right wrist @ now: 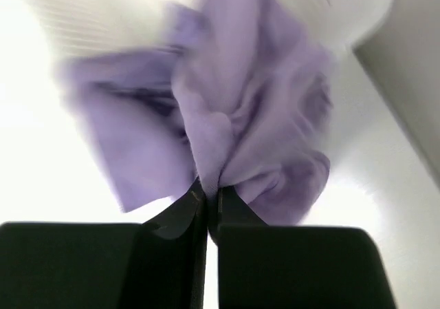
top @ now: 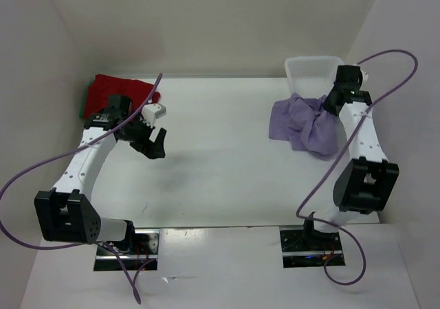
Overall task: Fold and stack the t-shirts
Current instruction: Grab crumpled tshirt from bin with the right arm
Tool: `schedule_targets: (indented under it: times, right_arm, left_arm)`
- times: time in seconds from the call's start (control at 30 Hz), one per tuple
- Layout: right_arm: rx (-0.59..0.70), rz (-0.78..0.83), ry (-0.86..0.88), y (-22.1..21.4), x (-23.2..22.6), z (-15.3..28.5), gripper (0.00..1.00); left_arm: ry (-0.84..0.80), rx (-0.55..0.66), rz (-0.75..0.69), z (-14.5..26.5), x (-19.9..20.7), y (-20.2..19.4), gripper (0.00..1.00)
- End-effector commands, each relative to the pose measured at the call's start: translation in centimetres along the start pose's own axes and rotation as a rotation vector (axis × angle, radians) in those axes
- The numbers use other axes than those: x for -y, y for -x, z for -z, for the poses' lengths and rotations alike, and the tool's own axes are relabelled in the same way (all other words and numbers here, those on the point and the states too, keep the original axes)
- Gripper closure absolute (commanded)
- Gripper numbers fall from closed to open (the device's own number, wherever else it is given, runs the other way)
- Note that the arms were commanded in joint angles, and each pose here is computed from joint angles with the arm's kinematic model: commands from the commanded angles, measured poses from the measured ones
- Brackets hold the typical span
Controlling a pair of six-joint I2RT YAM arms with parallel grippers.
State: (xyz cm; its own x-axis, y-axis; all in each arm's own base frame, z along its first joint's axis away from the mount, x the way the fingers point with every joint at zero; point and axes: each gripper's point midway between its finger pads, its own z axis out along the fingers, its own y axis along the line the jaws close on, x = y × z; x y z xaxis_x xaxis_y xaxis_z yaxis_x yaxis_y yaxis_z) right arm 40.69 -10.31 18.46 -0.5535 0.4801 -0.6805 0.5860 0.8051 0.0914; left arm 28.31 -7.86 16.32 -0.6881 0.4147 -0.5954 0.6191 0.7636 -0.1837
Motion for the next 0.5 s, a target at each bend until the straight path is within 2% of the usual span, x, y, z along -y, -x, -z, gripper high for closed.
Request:
schedule_targets:
  times: [0.0,0.03,0.07,0.13,0.17,0.23,0.3,0.4,0.47]
  right_arm:
    - [0.483,-0.018,0.264,11.0,-4.8,16.4,1.00]
    - [0.533,0.010,0.331,11.5,-6.2,19.1,1.00]
    - [0.585,0.076,0.480,11.7,-9.3,23.7,1.00]
    - [0.637,0.151,0.649,11.2,-12.1,29.3,1.00]
    - [0.673,0.196,0.802,10.3,-14.3,34.1,1.00]
    - [0.678,0.238,0.948,9.0,-15.8,37.9,1.00]
    - [0.673,0.217,1.018,8.6,-15.5,39.8,1.00]
    - [0.598,0.294,1.130,5.7,-16.4,40.0,1.00]
    - [0.495,0.333,1.164,3.1,-17.3,38.3,1.00]
  left_arm:
    - [0.034,0.037,-0.006,0.8,-0.6,1.9,0.00]
    - [0.046,0.031,-0.006,0.8,-0.8,1.8,0.00]
    - [0.077,0.026,0.005,0.8,-1.3,1.7,0.00]
    - [0.113,0.031,0.011,1.1,-1.9,2.1,0.00]
    - [0.123,0.028,0.024,1.2,-2.0,2.0,0.00]
    - [0.141,0.040,0.027,1.4,-2.3,2.5,0.00]
    - [0.151,0.050,0.042,1.7,-2.5,2.5,0.00]
    - [0.195,0.058,0.060,2.5,-3.4,2.6,0.00]
    - [0.222,0.072,0.072,3.0,-3.8,2.7,0.00]
